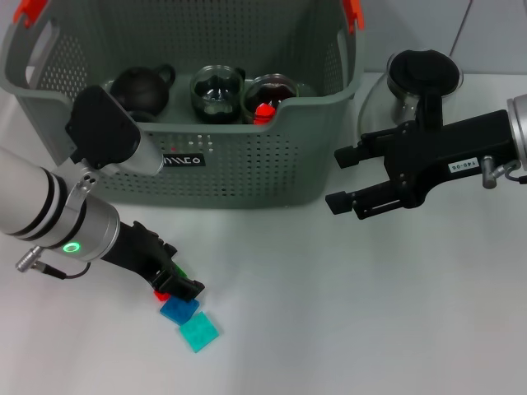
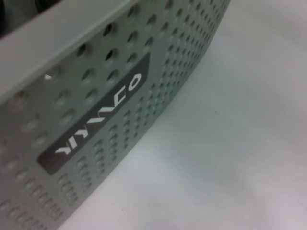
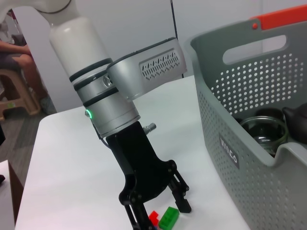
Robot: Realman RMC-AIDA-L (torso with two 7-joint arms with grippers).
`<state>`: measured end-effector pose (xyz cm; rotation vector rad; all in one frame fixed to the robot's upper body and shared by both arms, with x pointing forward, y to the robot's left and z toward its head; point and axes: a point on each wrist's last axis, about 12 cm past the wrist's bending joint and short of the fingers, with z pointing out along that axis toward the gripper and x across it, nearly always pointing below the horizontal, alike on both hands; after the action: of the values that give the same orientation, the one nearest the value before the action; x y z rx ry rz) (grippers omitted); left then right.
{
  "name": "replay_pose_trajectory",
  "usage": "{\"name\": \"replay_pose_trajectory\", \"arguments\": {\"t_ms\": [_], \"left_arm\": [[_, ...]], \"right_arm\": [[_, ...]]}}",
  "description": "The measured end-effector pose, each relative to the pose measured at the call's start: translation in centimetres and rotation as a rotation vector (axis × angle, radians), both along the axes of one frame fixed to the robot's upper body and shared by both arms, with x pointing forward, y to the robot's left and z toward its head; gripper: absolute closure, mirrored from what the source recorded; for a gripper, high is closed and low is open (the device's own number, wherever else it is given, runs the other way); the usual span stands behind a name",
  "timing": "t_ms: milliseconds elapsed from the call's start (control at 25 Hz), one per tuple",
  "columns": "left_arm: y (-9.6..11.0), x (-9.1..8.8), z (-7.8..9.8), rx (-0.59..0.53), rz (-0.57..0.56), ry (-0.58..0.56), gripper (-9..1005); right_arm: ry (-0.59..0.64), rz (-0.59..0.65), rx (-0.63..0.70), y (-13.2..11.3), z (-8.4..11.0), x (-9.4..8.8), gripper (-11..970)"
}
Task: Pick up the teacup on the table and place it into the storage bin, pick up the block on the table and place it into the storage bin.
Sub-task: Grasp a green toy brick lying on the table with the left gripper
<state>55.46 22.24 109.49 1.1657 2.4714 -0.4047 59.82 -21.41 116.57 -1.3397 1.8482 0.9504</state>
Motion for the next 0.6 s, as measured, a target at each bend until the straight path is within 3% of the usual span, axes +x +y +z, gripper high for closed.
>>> {"name": "replay_pose_trajectory", "arguments": {"t_ms": [600], "left_arm": [[0.12, 0.03, -0.08, 0.014, 0.003, -0.004, 345]], "right_arm": [[-0.003, -0.004, 0.007, -0.11, 0.07, 0.02, 122]]}}
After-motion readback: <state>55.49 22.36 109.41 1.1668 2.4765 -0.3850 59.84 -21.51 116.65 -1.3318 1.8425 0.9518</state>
